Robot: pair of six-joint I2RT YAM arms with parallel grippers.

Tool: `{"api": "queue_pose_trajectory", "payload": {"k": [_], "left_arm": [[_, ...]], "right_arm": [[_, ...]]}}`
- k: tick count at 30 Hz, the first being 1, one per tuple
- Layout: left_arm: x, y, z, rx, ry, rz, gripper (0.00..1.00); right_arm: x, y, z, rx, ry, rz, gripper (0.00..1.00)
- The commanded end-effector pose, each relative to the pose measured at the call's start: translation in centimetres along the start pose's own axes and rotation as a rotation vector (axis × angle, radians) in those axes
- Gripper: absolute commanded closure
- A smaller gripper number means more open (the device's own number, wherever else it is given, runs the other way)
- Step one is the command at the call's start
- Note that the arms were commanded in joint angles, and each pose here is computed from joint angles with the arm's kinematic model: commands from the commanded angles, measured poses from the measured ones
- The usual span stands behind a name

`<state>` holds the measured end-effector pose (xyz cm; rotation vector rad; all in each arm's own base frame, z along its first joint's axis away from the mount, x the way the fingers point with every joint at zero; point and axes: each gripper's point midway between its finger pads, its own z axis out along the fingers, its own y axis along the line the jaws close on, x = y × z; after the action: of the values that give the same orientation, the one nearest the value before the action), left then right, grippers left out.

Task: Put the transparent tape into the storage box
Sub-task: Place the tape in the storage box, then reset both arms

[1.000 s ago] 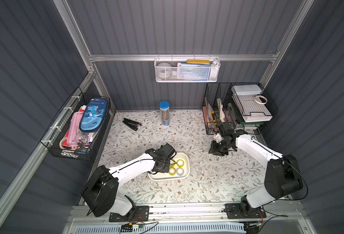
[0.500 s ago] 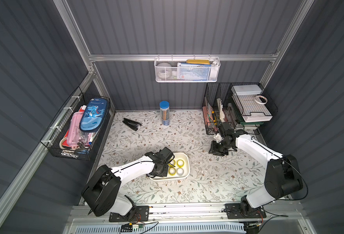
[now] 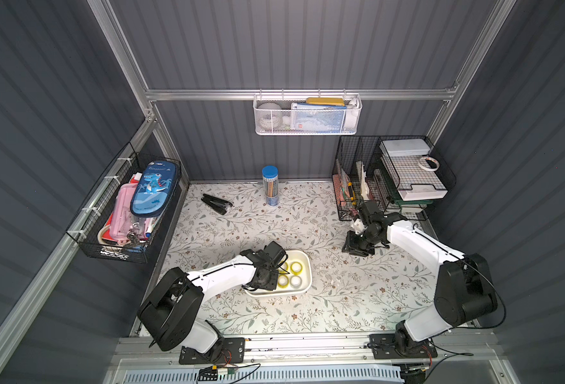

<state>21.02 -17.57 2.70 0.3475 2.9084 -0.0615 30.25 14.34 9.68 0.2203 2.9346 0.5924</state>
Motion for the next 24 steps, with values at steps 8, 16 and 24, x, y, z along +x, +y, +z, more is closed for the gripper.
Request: {"api": "queue_pose_trajectory", "payload": {"k": [8,16,24], "left_arm": [[-0.6,0.7,-3.1,-0.009,-0.048,-0.016,0.53],[-4.8,2.4,-12.0,-0.047,-0.309,-0.054,0.16],[-9.6,5.1,-21.1,-0.125,-0.686,-0.114,0.01]], "right_arm": [[1.3,6.6,-1.8,-0.356,0.074,-0.053,0.62],[1.7,9.4,-4.2,-0.501,0.081,-0.141,0.35],[-0.9,10.4,-6.3,-0.465,-0.033,-0.23,0.27]]}}
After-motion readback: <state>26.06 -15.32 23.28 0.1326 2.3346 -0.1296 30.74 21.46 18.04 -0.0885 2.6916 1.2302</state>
